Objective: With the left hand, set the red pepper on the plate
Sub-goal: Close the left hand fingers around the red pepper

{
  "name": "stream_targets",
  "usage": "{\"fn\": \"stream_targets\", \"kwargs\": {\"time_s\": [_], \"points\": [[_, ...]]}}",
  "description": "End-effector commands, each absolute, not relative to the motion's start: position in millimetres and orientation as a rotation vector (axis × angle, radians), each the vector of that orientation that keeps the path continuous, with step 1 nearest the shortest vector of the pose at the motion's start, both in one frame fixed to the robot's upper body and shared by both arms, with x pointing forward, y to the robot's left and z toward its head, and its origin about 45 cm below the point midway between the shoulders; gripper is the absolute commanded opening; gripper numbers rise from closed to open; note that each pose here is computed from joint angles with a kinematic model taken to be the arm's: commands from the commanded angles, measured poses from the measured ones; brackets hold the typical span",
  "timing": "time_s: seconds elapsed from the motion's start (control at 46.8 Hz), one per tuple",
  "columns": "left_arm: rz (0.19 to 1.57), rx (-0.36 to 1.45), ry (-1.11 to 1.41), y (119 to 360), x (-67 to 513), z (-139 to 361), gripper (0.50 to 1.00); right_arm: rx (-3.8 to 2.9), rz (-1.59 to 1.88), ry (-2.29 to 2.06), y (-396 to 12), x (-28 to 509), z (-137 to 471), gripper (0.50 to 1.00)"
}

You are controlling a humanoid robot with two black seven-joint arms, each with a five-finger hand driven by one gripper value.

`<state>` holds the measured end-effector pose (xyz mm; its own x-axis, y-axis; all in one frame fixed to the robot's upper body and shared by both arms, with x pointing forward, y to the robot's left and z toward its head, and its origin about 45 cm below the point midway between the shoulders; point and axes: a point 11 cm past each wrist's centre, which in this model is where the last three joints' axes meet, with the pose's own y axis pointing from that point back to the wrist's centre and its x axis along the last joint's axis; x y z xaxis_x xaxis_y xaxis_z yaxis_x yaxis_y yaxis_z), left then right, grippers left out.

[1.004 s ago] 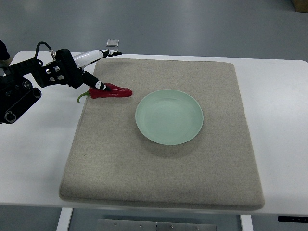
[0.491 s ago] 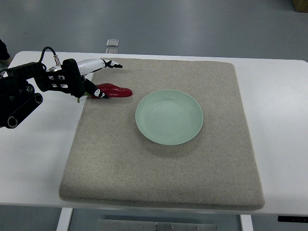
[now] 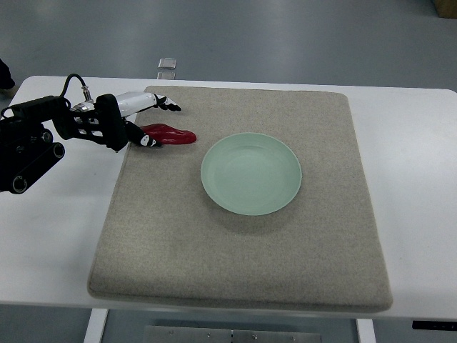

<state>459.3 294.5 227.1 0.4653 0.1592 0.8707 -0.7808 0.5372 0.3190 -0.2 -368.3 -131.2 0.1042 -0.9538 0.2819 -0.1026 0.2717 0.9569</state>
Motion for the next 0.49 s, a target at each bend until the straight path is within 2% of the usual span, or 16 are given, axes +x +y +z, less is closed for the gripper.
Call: {"fn": "stream_targets", "kwargs": {"time_s": [0.0,0.171,0.47], "points": [[0.661,0.809,-0.912,295.3,460.3,229.4,0.823,1.114,-0.873,-1.304,-368.3,-0.2,-131.2,0.928],[0.655,0.822,-0.921,297.7,460.0,229.4,0.791,1.114,-0.873,-1.304,-368.3,-0.2,-131.2,0.928],[0.636,0.844,-0.937,298.8,459.2,227.5,0.780,1.114,-0.873,-1.304,-368.3,-0.2,-131.2,0.928]]}}
